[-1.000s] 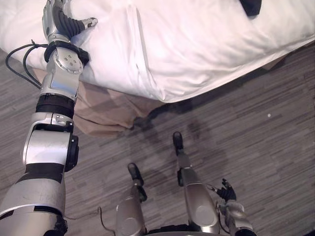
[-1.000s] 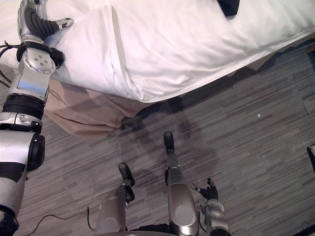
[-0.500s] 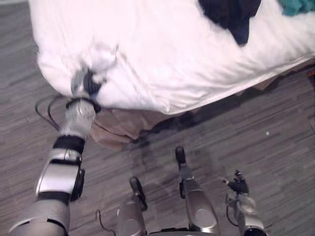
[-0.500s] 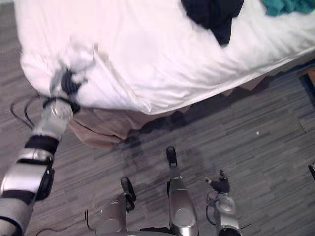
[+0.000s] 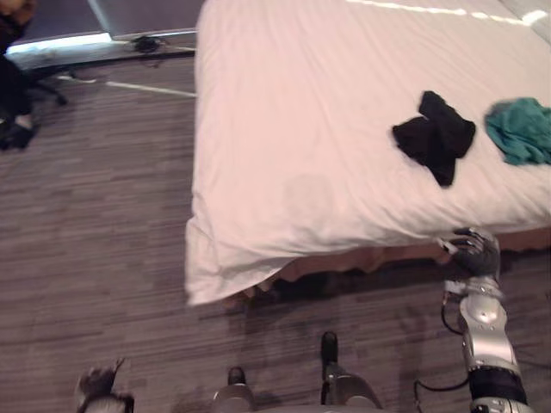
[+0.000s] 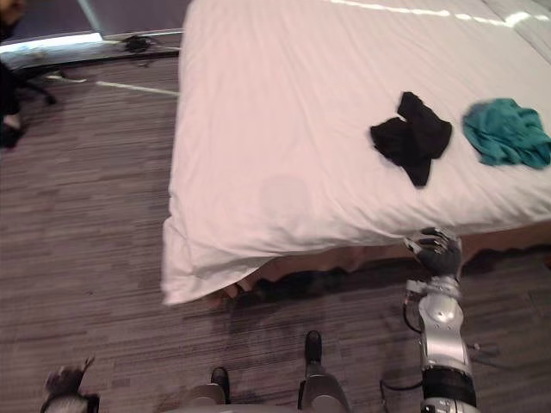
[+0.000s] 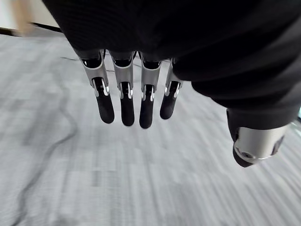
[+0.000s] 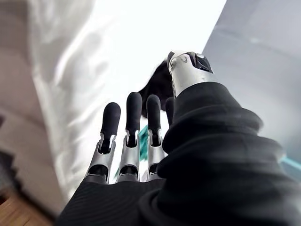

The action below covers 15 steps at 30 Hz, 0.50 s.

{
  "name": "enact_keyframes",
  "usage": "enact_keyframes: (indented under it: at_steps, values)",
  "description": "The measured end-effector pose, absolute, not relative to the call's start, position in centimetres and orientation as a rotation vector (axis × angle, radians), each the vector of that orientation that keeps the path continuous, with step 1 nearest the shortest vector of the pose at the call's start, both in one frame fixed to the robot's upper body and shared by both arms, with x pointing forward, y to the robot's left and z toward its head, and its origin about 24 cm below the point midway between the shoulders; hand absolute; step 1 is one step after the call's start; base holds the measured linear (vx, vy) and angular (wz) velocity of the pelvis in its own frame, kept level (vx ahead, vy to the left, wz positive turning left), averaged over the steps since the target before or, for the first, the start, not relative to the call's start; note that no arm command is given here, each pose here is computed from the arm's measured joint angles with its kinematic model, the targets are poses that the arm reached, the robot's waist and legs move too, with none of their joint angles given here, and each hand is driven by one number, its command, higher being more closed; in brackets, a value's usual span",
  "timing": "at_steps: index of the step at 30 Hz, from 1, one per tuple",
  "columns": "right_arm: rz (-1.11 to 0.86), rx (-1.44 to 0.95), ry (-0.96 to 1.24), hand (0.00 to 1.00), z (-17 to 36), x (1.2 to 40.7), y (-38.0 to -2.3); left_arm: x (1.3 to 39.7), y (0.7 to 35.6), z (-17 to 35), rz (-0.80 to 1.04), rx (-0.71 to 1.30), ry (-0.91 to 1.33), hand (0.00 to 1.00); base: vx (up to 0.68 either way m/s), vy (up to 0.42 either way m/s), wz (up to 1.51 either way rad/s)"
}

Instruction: Tidy the bed and pick cloth on bed and put in laundry

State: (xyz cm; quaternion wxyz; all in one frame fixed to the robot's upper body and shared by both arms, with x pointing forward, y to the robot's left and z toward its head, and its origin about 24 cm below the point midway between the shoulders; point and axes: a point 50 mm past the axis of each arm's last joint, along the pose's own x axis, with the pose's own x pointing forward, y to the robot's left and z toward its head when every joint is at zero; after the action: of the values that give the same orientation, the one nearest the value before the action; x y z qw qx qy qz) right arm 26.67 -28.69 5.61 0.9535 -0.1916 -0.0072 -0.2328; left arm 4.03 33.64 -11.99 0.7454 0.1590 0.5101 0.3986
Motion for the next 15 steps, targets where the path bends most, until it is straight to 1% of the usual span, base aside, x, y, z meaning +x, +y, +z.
enact_keyframes:
  at_steps: [2,3,4,5,6,7,8,9,10,11,12,13,15]
  values:
    - [-0.314,-0.397,-0.107,1.0,7.7,29.8,-24.9,0.1,30.2,-14.2,0.877,0.216,1.266,0.0,-0.03,0.011,0.28]
    - [-0.277,-0.398,-0.129,1.0,8.3,30.5,-24.0,-0.5,29.3,-14.6,0.871,0.19,1.29,0.0,-0.05,-0.007,0.39]
    - [-0.19,-0.402,-0.192,1.0,10.0,32.2,-21.5,-1.2,27.5,-15.2,0.858,0.134,1.325,0.0,-0.07,-0.018,0.36]
    - [-0.112,-0.399,-0.247,1.0,11.8,33.9,-19.3,-1.3,26.5,-15.6,0.843,0.099,1.334,0.0,-0.08,-0.023,0.33]
    - [-0.085,-0.398,-0.279,1.0,13.0,34.7,-18.4,-1.0,26.2,-15.7,0.834,0.085,1.328,0.0,-0.1,-0.016,0.35]
    - [-0.032,-0.398,-0.369,1.0,16.8,36.8,-16.3,0.6,25.7,-15.9,0.805,0.069,1.295,0.0,-0.07,-0.012,0.37]
    - [-0.017,-0.398,-0.405,1.0,18.4,37.4,-15.6,1.4,25.5,-15.9,0.789,0.07,1.276,0.0,-0.1,-0.021,0.47]
    - [-0.004,-0.393,-0.483,1.0,21.8,38.3,-14.6,3.3,25.5,-15.7,0.755,0.083,1.221,0.0,-0.13,-0.029,0.4]
    - [0.003,-0.395,-0.565,1.0,25.6,38.9,-13.6,6.1,25.4,-15.1,0.715,0.101,1.127,0.0,-0.16,-0.037,0.38]
    - [0.007,-0.4,-0.594,1.0,26.9,39.0,-13.3,7.2,25.4,-14.8,0.697,0.109,1.086,0.0,-0.21,-0.052,0.55]
    - [-0.003,-0.422,-0.642,1.0,29.4,39.2,-13.2,11.1,24.8,-13.8,0.62,0.138,0.953,0.0,-0.14,-0.034,0.43]
    - [-0.006,-0.425,-0.642,1.0,29.6,39.2,-13.3,11.6,24.6,-13.6,0.604,0.144,0.937,0.0,-0.14,-0.031,0.51]
    - [-0.058,-0.442,-0.598,1.0,29.5,39.9,-14.6,17.1,22.1,-11.8,0.449,0.193,0.76,0.0,-0.07,-0.012,0.39]
